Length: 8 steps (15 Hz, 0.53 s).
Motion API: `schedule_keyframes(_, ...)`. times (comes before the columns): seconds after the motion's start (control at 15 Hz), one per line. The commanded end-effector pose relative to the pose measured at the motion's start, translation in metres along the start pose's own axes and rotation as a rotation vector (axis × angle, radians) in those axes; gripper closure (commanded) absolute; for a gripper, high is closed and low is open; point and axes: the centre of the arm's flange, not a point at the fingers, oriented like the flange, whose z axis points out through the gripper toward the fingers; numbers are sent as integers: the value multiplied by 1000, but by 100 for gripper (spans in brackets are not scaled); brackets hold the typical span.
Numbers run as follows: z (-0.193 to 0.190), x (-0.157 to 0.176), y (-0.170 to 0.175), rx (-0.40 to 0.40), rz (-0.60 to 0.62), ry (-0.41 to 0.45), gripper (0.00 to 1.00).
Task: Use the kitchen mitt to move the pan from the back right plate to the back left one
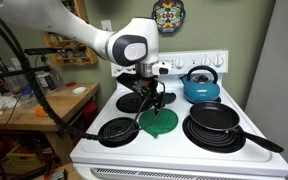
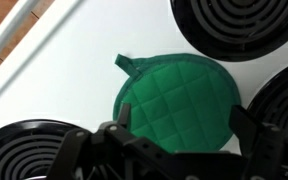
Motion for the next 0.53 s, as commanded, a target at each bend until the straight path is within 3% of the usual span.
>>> schedule_keyframes(0.0, 41, 14, -21, 21, -186, -18, 0)
schedule_keyframes(0.27, 78, 21, -34, -13, -409, -32, 0)
schedule_keyframes(0.47, 96, 25, -33, -44, -497, -17, 0)
